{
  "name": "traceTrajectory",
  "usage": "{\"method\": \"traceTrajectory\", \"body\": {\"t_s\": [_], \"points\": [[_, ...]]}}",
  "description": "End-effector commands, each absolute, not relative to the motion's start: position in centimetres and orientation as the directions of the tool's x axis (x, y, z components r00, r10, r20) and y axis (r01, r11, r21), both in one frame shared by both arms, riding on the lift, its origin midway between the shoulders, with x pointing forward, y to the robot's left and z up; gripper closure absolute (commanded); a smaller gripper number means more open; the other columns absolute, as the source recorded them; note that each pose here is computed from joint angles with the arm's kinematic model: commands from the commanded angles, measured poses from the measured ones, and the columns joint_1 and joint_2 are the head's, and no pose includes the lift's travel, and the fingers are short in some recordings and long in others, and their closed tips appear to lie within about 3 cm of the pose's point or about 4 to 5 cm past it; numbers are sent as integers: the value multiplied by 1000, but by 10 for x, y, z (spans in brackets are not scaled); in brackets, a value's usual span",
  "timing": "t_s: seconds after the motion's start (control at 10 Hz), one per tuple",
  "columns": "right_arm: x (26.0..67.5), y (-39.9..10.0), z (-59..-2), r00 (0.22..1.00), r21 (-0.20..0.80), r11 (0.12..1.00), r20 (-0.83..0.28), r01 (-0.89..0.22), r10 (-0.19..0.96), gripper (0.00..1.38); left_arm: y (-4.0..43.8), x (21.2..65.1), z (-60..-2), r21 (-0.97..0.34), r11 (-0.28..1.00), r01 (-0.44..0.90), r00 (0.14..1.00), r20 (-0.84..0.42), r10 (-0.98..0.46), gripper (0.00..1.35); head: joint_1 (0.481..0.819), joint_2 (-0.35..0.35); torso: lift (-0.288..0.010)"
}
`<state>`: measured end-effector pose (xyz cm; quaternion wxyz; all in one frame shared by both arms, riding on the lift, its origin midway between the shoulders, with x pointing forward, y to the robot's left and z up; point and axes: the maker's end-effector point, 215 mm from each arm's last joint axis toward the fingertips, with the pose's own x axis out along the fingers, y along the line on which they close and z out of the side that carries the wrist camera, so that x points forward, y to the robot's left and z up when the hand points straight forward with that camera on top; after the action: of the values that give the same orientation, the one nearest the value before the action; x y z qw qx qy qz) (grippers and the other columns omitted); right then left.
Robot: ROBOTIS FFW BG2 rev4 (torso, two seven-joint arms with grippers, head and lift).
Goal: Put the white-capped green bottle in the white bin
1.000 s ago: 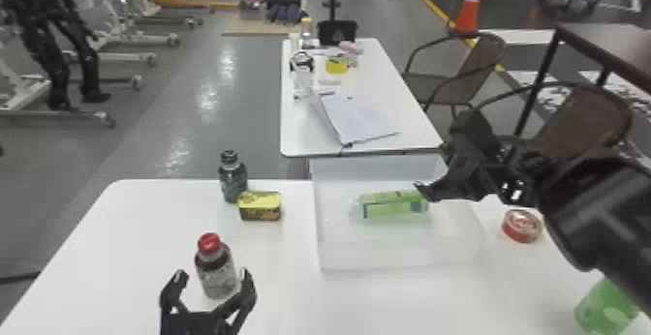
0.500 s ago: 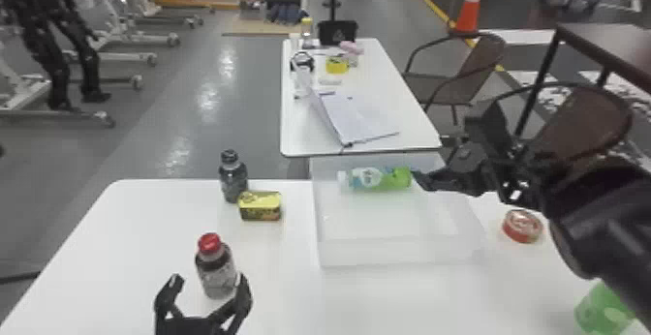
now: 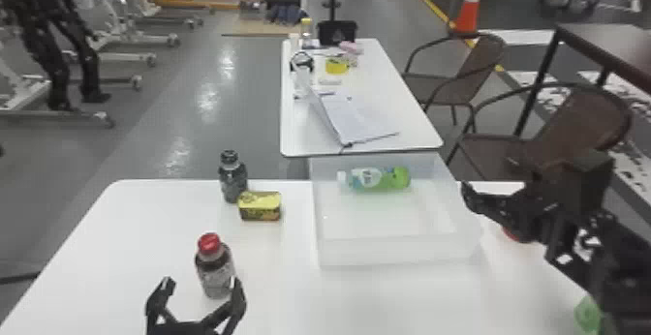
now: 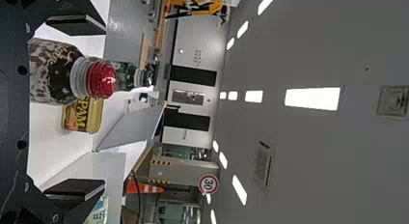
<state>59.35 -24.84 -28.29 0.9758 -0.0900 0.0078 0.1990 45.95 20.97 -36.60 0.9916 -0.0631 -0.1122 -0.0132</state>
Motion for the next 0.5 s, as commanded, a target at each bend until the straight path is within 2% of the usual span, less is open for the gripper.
{"method": "traceTrajectory", "body": {"t_s": [0.0,0.2,0.4], "points": [[556,-257,-306,943,-80,940,-11,-333,333,295,210,459,-362,-112,993,25,972,236,2,176,549,0,-100],[517,-248,-343,948,49,946,0,-319,320,294,213,459,-356,-98,995,1,967,254,24,171,549,0,-100],[471,-239,-387,948,91,946,-50,-310,316,291,204,463,-350,-72,997,36,963,269,-15,176,549,0,-100]]}}
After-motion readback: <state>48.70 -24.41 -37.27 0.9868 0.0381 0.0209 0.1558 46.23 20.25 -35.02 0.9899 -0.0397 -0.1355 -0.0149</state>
